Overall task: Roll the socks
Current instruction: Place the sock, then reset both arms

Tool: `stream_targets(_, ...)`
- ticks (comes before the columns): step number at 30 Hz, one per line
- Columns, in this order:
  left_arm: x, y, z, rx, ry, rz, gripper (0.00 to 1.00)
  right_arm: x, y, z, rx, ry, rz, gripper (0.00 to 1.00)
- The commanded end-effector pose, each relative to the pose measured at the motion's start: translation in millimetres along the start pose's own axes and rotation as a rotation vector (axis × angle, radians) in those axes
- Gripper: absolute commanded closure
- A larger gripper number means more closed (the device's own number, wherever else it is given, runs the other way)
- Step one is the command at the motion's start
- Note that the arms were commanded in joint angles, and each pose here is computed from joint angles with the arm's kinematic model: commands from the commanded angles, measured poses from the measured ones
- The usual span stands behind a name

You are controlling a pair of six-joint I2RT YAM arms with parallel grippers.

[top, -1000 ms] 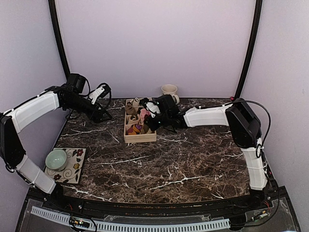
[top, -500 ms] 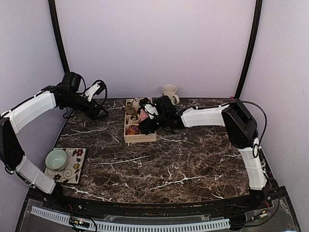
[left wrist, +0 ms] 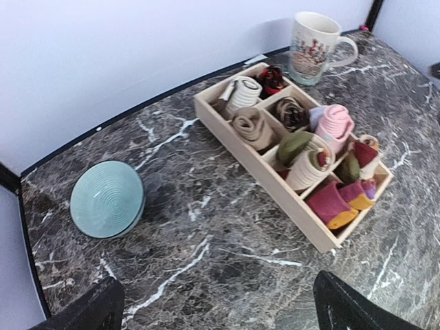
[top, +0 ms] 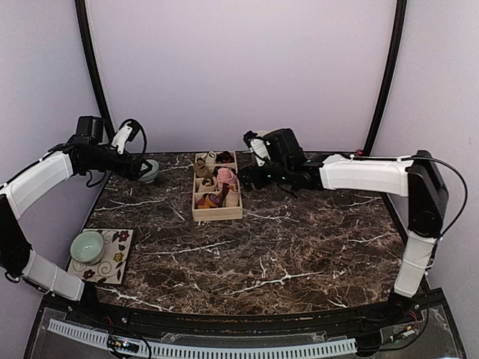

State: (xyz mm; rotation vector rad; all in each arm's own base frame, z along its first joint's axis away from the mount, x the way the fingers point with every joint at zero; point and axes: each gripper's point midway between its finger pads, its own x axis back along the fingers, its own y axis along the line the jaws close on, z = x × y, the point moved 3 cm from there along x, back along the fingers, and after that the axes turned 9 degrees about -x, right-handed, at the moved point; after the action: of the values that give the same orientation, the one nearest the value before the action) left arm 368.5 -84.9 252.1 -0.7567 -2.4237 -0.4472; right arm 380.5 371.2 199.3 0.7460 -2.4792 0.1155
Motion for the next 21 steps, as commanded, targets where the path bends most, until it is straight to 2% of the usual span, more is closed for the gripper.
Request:
stream_targets(1, 2.2, 34.8, 1.1, 0.113, -0.126, -0.123, 0.01, 74.1, -58.5, -30.3, -0.081, -0.163, 0.291, 0.01)
stream_targets(4, -11.8, 41.6, 17.7, 0.132, -0.166, -0.174, 0.01, 119.0, -103.0, -18.9, -0.106, -0.212, 0.470, 0.01)
stream_targets(9, -44.5, 38.5, 71.0, 0.134, -0.186, -0.243, 0.01, 177.1, -189.7, 35.6, -0.172, -0.210, 0.765, 0.01)
stream_targets(13, -54.0, 32.1, 93.5, 0.091, -0.251, -0.284, 0.01, 226.1, -250.7, 89.1, -0.263, -0.238, 0.990, 0.01)
stream_targets(16, -55.3, 35.8, 106.6, 0.086, -0.249, -0.350, 0.01, 247.7, -272.3, 116.3, -0.317, -0.338, 1.041, 0.01)
stream_targets(17, -53.0, 35.5, 110.7, 0.085, -0.262, -0.377, 0.01, 255.6, -275.6, 121.8, -0.339, -0.406, 1.053, 0.01)
stream_targets(21, -37.8, 32.3, 124.6, 0.084, -0.340, -0.478, 0.01, 265.9, -276.7, 139.2, -0.328, -0.653, 0.900, 0.01)
